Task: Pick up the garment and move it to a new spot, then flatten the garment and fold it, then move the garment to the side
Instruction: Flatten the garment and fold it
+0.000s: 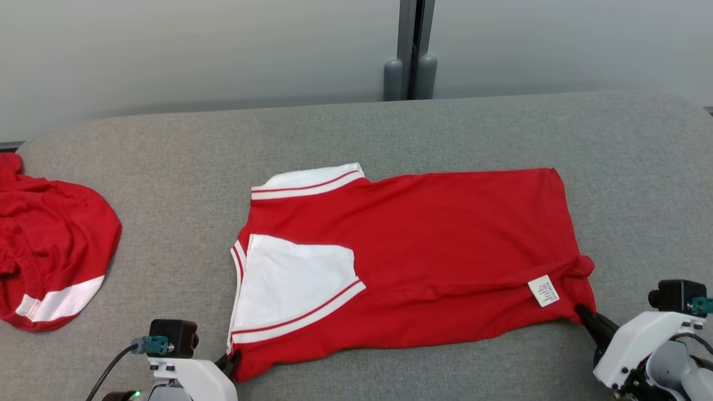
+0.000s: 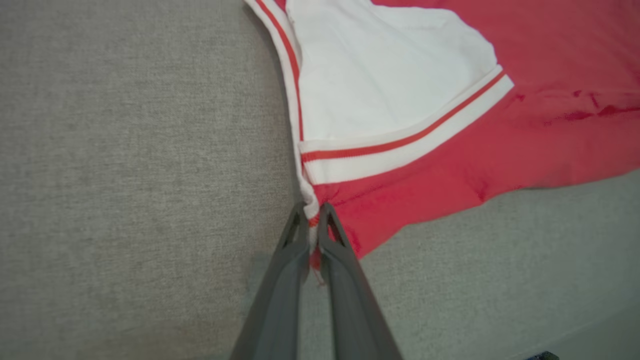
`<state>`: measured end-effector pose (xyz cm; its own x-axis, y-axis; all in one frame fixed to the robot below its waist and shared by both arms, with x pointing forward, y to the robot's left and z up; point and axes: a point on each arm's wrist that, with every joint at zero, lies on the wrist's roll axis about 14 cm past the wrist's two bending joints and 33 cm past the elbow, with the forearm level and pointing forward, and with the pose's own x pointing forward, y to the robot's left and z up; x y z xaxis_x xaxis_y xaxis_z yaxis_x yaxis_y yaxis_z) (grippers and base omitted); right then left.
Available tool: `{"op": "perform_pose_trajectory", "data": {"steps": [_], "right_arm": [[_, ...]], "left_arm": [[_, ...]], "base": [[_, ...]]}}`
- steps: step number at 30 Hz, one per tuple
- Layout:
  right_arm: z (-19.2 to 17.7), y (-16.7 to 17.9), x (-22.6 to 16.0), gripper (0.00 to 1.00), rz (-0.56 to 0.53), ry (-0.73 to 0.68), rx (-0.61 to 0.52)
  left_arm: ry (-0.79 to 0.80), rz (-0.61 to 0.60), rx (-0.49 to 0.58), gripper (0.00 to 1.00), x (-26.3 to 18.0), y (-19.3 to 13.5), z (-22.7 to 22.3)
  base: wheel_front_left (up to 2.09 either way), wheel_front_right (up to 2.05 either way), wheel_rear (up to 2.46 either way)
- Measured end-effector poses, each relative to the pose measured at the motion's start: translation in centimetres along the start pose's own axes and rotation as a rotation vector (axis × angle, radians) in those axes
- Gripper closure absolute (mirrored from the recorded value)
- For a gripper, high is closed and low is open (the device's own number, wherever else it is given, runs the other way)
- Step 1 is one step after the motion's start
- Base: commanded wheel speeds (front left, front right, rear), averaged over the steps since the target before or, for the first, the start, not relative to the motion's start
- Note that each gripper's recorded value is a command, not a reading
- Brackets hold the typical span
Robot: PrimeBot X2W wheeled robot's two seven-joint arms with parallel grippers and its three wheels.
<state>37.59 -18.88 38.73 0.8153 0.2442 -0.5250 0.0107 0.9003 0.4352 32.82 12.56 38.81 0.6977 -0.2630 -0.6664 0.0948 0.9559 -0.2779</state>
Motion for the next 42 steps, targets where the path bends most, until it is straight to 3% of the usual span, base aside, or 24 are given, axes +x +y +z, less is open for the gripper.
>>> {"op": "perform_pose_trajectory", "data": {"steps": [12,26,27,28,29,30,35,42], "right_arm": [[-3.2,-1.9,-5.0,1.0,-0.015,0.138,0.017],[-6.0,-2.2,-7.5,1.0,-0.07,0.235,0.055],[-6.0,-2.3,-7.6,0.97,-0.077,0.232,0.055],[-5.9,-2.3,-7.6,0.67,-0.082,0.229,0.055],[-5.8,-2.3,-7.6,0.05,-0.088,0.226,0.051],[-5.7,-2.4,-7.6,0.0,-0.094,0.224,0.053],[-4.8,-1.8,-7.6,0.0,-0.093,0.192,0.073],[-1.9,-0.6,-7.5,0.0,-0.073,0.092,0.061]], "left_arm": [[0.123,-0.009,0.041,1.0,-4.7,0.4,-3.1],[0.214,0.017,0.052,1.0,-5.4,1.2,-4.9],[0.215,0.018,0.052,0.82,-5.4,1.2,-4.9],[0.218,0.019,0.049,0.49,-5.4,1.2,-5.0],[0.222,0.021,0.046,0.0,-5.4,1.3,-5.0],[0.224,0.025,0.044,0.0,-5.3,1.3,-5.0],[0.147,0.05,0.061,0.0,-5.1,1.8,-3.5],[-0.074,0.079,0.132,0.0,-4.4,2.0,2.2]], "base": [[0.0,0.0,0.0],[0.0,0.0,0.0],[0.0,0.0,0.0],[0.0,0.0,0.0],[0.0,0.0,0.0],[0.0,0.0,0.0],[0.0,0.0,0.0],[0.0,0.0,0.0]]}}
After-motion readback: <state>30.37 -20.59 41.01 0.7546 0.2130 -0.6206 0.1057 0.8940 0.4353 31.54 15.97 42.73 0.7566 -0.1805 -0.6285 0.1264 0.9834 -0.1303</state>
